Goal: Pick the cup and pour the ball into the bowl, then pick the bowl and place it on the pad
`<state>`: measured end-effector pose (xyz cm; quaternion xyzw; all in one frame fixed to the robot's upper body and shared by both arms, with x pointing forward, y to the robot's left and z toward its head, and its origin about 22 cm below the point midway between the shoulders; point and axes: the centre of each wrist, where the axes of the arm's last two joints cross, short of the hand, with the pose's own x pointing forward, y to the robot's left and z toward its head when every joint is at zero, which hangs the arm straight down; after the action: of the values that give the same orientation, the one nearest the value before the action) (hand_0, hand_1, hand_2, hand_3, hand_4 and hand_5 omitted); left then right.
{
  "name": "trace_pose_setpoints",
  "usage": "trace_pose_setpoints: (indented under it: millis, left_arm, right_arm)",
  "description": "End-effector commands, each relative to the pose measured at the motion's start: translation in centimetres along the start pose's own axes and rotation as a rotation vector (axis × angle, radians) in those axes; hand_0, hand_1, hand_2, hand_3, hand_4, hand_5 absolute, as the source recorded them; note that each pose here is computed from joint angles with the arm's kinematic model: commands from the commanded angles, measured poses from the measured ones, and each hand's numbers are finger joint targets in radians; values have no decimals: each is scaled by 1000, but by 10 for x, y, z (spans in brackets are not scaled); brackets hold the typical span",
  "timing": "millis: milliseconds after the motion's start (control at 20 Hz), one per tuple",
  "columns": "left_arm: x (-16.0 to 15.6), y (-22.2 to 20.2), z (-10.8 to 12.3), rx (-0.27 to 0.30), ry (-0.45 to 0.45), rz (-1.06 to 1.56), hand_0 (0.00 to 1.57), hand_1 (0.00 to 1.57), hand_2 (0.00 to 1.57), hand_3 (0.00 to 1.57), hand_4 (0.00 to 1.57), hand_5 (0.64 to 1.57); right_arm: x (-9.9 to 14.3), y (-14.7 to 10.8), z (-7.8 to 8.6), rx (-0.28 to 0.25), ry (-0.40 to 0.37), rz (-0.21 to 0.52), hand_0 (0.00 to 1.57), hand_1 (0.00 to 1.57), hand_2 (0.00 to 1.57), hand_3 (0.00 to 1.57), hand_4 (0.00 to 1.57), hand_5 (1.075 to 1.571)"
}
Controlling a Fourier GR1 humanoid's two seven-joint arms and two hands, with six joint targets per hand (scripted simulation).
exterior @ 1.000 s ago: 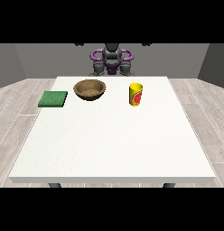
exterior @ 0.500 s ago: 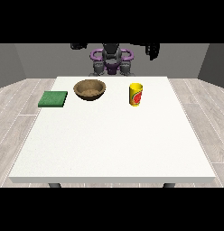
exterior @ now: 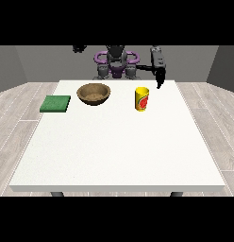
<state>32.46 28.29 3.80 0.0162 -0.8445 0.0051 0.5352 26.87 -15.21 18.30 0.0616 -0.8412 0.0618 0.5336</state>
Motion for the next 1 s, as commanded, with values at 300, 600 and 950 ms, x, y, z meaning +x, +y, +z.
trace_pose_setpoints:
  millis: [300,600,950]
  left_arm:
    - [-55,15,18,21,96,12,0,0,0,0,0,1444]
    - [-66,16,10,54,79,9,0,0,0,0,0,1421]
    - [-83,20,9,114,32,-13,0,0,0,0,0,1431]
  right_arm:
    - [3,-42,16,-2,59,-13,0,0,0,0,0,1568]
    - [-3,-66,26,-18,3,-9,0,0,0,0,0,1568]
    - [45,-78,25,50,-76,17,0,0,0,0,0,1567]
